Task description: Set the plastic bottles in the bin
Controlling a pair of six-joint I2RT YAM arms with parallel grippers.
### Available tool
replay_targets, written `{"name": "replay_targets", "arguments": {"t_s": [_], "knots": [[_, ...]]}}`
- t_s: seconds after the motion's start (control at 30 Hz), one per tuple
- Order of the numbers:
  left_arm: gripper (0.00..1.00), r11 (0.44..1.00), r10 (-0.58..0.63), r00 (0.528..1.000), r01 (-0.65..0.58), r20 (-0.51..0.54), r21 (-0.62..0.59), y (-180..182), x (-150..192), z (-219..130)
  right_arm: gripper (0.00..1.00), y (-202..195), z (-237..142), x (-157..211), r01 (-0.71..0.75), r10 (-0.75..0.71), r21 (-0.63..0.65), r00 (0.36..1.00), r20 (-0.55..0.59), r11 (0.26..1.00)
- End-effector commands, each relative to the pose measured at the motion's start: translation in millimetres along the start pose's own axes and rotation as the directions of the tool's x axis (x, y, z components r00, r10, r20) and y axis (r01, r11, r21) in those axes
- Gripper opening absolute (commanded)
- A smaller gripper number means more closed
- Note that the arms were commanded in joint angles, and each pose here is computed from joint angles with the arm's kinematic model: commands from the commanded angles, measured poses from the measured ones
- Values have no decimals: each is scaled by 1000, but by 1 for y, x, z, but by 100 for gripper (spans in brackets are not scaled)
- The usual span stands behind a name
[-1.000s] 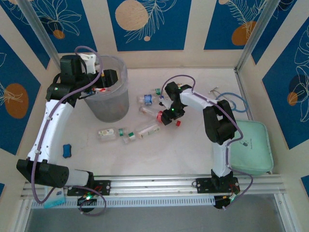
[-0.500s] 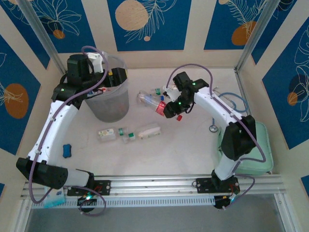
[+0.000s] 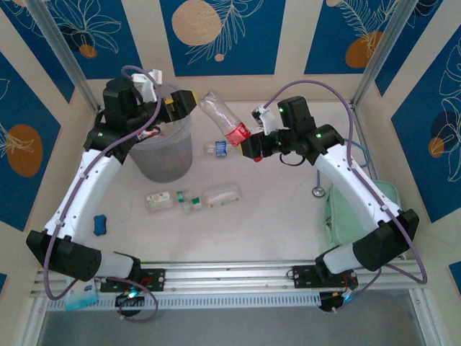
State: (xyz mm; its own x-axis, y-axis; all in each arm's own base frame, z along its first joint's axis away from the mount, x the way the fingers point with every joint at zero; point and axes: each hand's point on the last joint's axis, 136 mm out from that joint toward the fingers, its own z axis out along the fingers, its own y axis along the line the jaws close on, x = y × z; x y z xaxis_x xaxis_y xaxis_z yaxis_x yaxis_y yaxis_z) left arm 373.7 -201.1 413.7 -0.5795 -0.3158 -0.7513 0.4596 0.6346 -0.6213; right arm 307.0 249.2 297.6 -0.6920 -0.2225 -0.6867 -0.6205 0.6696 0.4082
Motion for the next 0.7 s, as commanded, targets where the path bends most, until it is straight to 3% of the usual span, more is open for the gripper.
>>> {"name": "replay_targets", "arguments": {"t_s": [0.0, 0.2, 0.4, 0.67], "knots": [[99, 999, 26, 999, -27, 23, 29, -14, 1, 7, 25, 24, -3, -10, 25, -22, -81, 999, 38, 996], [100, 993, -43, 999, 40, 20, 110, -22, 7, 22, 25, 35, 5, -9, 43, -40, -108, 999, 23, 993], [95, 994, -58, 998, 57, 8, 93, -17, 12, 31, 24, 45, 16, -5, 60, -59, -144, 998, 7, 988], [100, 992, -72, 997, 71, 0, 101, -16, 15, 32, 23, 33, 24, -6, 18, -18, -101, 1000, 1, 995]]}}
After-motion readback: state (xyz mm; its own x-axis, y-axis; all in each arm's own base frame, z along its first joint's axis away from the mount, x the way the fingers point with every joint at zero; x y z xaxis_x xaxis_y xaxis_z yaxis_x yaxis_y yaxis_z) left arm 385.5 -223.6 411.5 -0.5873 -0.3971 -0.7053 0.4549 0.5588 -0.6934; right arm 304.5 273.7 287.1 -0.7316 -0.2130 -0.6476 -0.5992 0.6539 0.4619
